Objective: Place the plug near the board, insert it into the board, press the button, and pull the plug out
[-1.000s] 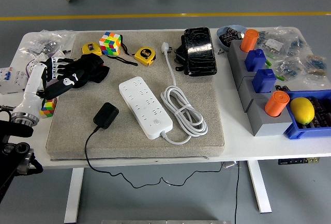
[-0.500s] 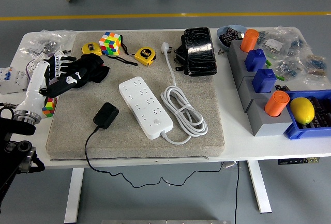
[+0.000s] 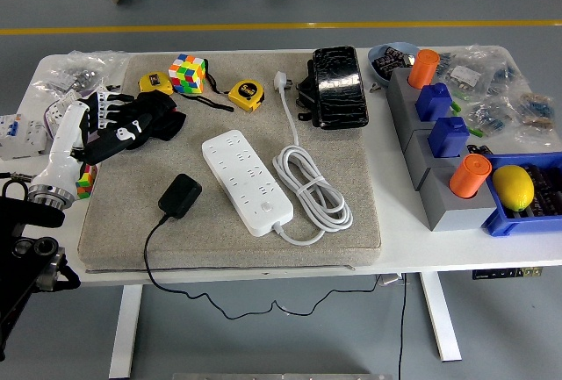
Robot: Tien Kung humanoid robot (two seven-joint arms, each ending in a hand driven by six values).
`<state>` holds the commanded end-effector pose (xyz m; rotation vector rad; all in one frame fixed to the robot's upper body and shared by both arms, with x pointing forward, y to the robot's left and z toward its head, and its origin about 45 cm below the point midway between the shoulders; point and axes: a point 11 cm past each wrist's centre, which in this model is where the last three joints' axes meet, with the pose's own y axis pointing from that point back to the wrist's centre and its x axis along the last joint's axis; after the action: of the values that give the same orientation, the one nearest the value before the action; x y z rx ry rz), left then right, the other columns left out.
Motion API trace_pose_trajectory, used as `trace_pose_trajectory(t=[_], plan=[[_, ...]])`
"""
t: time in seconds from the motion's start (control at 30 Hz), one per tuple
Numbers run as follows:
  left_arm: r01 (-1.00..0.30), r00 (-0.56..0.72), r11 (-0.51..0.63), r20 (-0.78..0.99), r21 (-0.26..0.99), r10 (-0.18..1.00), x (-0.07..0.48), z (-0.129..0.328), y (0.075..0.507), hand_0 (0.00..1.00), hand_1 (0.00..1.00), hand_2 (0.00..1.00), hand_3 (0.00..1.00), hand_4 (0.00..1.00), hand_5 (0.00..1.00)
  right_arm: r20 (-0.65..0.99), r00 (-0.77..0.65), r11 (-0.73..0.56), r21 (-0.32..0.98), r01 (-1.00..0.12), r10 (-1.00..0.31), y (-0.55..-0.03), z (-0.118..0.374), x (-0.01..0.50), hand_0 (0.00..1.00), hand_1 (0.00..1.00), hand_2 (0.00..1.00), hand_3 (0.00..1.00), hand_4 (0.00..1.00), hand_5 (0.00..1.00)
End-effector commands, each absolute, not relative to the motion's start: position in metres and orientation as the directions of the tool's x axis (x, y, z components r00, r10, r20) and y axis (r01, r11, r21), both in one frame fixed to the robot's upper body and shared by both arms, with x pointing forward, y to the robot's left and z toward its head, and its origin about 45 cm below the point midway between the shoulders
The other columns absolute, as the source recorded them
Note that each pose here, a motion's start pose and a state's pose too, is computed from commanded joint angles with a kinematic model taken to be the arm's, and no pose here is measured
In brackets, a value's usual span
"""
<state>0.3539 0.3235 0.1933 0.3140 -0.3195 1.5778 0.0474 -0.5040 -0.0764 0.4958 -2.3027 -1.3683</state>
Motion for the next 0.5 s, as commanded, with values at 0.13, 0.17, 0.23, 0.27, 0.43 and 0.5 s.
trace_pose_trajectory(t=[0.13, 0.17, 0.23, 0.27, 0.43, 0.5], plan=[[-1.000, -0.024, -0.024, 0.392, -0.006, 0.920, 0.354, 0.193, 0.322, 0.481, 0.592, 0.571, 0.610, 0.892, 0.359, 0.171, -0.849, 0.455, 0.886, -0.090, -0.499, -0.505, -0.076, 0.046, 0.497, 0.604, 0.572, 0.512, 0.860, 0.401], [-1.000, -0.023, -0.022, 0.392, -0.006, 0.920, 0.354, 0.192, 0.322, 0.482, 0.592, 0.571, 0.610, 0.892, 0.359, 0.171, -0.849, 0.455, 0.886, -0.089, -0.499, -0.505, -0.076, 0.046, 0.497, 0.603, 0.571, 0.512, 0.859, 0.401], [-1.000, -0.017, -0.017, 0.394, -0.004, 0.919, 0.354, 0.192, 0.320, 0.482, 0.592, 0.571, 0.610, 0.892, 0.359, 0.172, -0.848, 0.454, 0.886, -0.089, -0.501, -0.504, -0.076, 0.046, 0.497, 0.603, 0.571, 0.512, 0.859, 0.401], [-1.000, -0.013, -0.013, 0.395, -0.003, 0.919, 0.354, 0.192, 0.319, 0.482, 0.592, 0.571, 0.610, 0.892, 0.359, 0.172, -0.848, 0.454, 0.887, -0.089, -0.502, -0.504, -0.076, 0.046, 0.497, 0.603, 0.571, 0.512, 0.859, 0.401], [-1.000, 0.011, 0.009, 0.424, 0.006, 0.906, 0.352, 0.187, 0.313, 0.481, 0.595, 0.571, 0.610, 0.892, 0.359, 0.172, -0.845, 0.451, 0.888, -0.090, -0.506, -0.503, -0.077, 0.046, 0.494, 0.603, 0.571, 0.512, 0.859, 0.401], [-1.000, 0.019, 0.023, 0.478, -0.002, 0.878, 0.351, 0.185, 0.309, 0.481, 0.595, 0.571, 0.610, 0.892, 0.359, 0.173, -0.845, 0.452, 0.888, -0.089, -0.506, -0.503, -0.077, 0.045, 0.494, 0.603, 0.571, 0.512, 0.859, 0.401]])
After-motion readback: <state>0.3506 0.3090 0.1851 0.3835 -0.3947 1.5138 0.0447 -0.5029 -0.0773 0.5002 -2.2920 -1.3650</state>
